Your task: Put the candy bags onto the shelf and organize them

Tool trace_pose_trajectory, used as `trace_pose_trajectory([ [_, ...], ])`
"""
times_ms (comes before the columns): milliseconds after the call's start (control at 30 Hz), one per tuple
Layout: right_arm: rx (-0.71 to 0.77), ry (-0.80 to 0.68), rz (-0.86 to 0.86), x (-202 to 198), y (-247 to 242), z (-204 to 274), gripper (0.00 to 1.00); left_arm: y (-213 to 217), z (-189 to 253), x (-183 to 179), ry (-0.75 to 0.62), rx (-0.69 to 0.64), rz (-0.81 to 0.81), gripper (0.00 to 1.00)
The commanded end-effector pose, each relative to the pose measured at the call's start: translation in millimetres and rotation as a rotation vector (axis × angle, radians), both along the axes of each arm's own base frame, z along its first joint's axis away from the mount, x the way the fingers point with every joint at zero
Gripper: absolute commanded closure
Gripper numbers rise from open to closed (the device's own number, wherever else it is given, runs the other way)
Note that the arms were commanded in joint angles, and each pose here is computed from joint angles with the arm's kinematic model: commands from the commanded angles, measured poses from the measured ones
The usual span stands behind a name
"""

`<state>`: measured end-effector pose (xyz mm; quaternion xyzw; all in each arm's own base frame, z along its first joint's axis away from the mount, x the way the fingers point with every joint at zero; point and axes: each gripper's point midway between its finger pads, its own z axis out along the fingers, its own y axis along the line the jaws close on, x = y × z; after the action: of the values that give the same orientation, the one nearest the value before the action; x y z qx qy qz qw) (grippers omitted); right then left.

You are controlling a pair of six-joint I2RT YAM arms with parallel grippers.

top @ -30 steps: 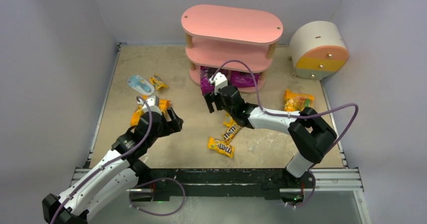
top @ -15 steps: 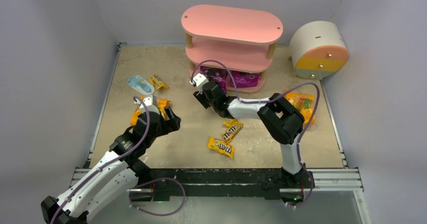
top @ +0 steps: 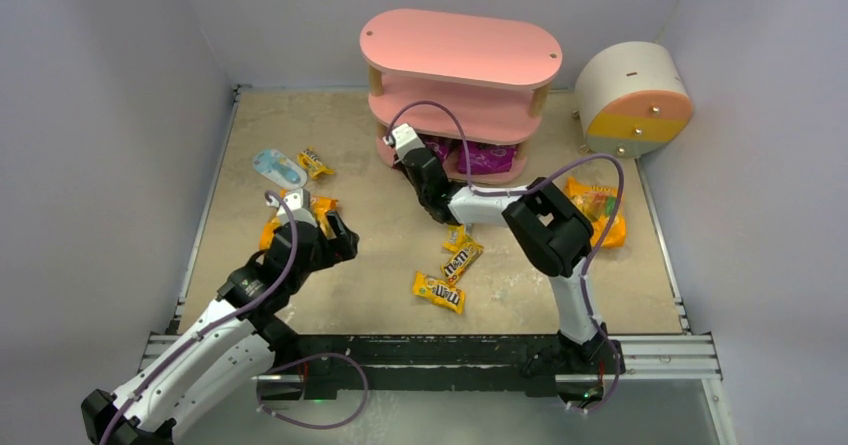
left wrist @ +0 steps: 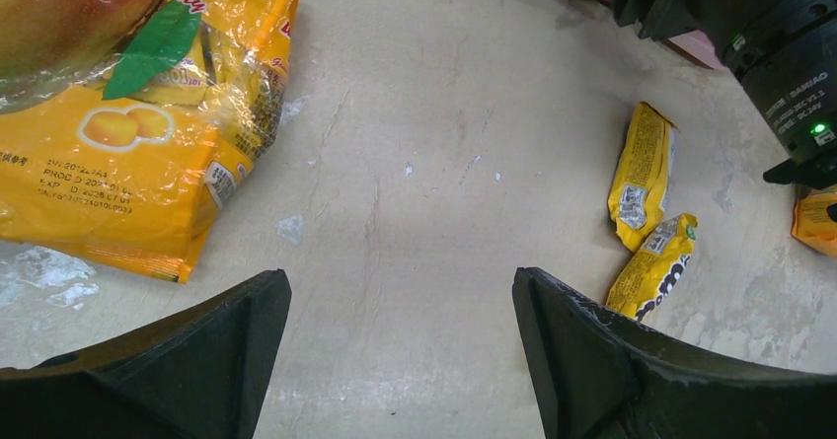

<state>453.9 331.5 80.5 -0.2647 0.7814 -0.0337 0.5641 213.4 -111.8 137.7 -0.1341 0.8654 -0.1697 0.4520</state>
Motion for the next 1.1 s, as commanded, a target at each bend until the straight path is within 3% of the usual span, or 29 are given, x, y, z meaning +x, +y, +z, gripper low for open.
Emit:
trace_pose_trajectory([
  [0, 0.008, -0.114, -0.098, 34, -24, 31, 0.64, 2, 19, 6, -0.047, -0.011, 0.019, 0.12],
  [267, -0.032, -0.114, -0.102, 50, -37, 20, 0.63, 4, 17, 6, -0.036, -0.004, 0.033, 0.12],
  [500, 0.030, -0.114, -0.007, 35, -24, 46, 0.53, 13, 23, 5, -0.005, -0.002, 0.106, 0.11],
  [800, 0.109, -0.049, 0.266, -66, 15, 84, 0.26, 39, 23, 23, 0.148, 0.067, 0.351, 0.04],
  [1000, 0.410, -0.030, 0.313, -134, -3, 113, 0.03, 97, 19, 50, 0.168, -0.035, 0.526, 0.02],
  [1067, 0.510, -0.024, 0.363, -158, -11, 124, 0.02, 111, 14, 51, 0.185, -0.058, 0.566, 0.02],
])
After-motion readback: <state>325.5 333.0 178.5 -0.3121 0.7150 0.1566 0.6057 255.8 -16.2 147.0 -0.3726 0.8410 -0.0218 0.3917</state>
